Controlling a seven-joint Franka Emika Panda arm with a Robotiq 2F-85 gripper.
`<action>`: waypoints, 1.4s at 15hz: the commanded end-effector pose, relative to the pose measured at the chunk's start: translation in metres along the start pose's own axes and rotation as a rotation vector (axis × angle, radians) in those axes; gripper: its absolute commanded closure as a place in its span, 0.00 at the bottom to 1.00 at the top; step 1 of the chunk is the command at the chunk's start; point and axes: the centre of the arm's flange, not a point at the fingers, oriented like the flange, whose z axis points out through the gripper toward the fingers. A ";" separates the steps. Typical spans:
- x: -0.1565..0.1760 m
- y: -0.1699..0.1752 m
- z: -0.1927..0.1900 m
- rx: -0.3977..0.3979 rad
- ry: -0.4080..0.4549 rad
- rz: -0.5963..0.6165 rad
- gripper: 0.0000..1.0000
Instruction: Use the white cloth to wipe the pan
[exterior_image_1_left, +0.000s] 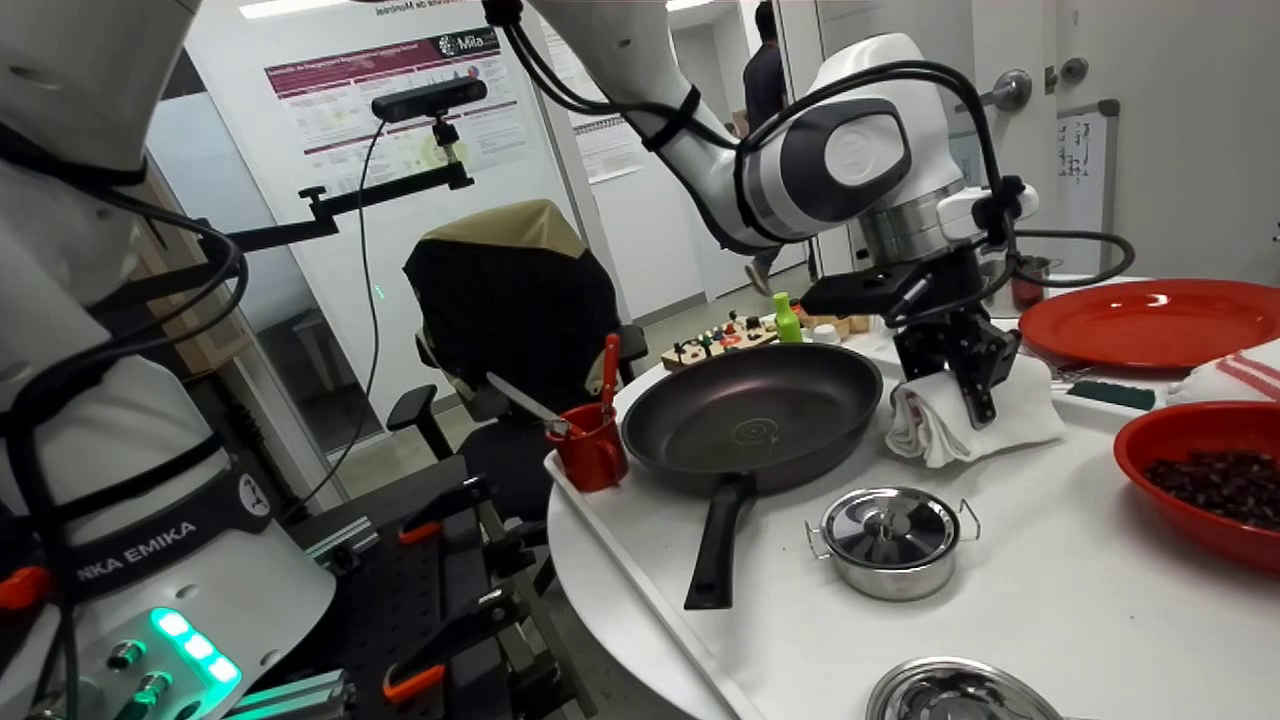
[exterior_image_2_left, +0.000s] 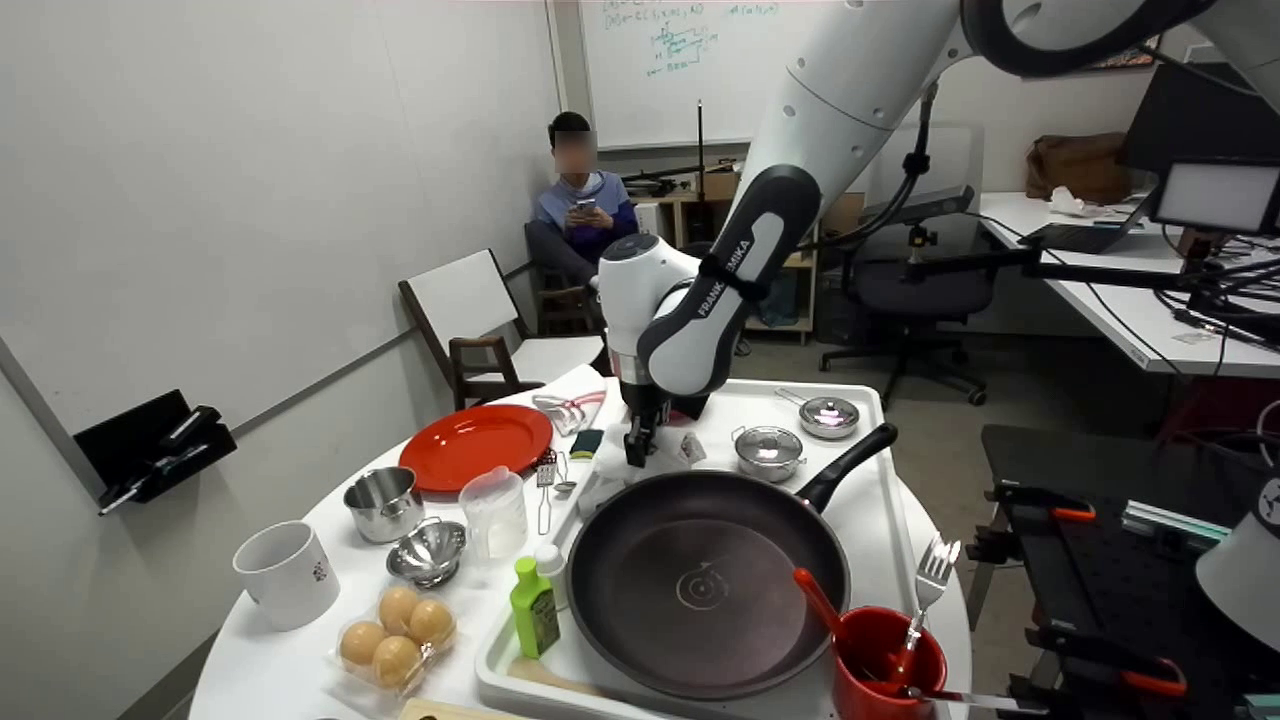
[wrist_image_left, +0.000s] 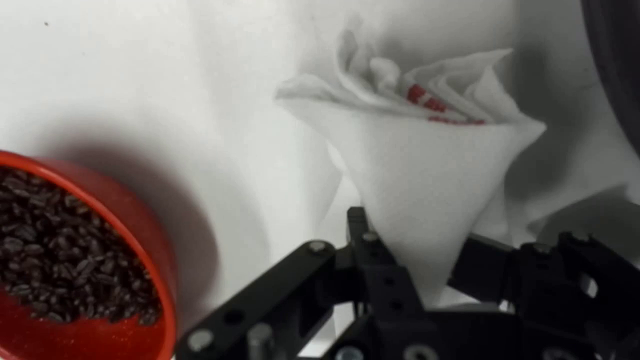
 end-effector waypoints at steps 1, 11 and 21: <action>-0.013 -0.001 -0.047 0.050 0.050 -0.023 0.92; -0.039 -0.034 -0.114 0.121 0.089 -0.093 0.92; -0.099 -0.130 -0.095 0.132 -0.009 -0.247 0.91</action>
